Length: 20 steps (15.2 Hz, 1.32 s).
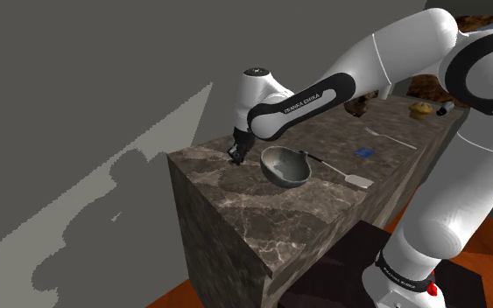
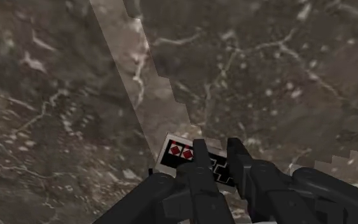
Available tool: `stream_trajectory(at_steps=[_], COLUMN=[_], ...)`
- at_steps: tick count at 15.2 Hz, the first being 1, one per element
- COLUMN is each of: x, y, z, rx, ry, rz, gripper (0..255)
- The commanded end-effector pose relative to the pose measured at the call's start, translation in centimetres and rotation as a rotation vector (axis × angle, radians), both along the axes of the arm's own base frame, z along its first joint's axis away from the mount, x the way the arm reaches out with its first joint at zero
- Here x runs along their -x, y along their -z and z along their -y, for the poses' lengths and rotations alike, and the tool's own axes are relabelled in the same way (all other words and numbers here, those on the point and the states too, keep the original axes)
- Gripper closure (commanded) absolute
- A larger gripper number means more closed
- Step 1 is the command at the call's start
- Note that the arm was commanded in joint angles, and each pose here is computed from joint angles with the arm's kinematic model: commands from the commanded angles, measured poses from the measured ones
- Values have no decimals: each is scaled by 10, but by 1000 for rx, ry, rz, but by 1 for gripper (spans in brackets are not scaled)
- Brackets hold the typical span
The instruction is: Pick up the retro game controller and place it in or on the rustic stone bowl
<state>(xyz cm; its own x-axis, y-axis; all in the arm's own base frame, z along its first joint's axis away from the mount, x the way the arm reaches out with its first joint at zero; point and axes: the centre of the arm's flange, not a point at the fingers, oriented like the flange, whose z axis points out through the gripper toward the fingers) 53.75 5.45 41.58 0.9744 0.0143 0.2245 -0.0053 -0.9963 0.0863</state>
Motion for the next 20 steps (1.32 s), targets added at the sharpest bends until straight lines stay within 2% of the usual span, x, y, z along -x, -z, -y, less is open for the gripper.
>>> stream_trajectory(at_steps=[1,7,8,11,12,20], x=[0,0,0,-77,-82,-76], y=[0,0,0,-33,-34,6], z=[0,0,0,32,35,32], rx=[0,0,0,-138,-146,-146], ry=[0,0,0,17,18,18], rz=[-1,0,0,-353,-375,-375], gripper=[255,255,0,0,0,0])
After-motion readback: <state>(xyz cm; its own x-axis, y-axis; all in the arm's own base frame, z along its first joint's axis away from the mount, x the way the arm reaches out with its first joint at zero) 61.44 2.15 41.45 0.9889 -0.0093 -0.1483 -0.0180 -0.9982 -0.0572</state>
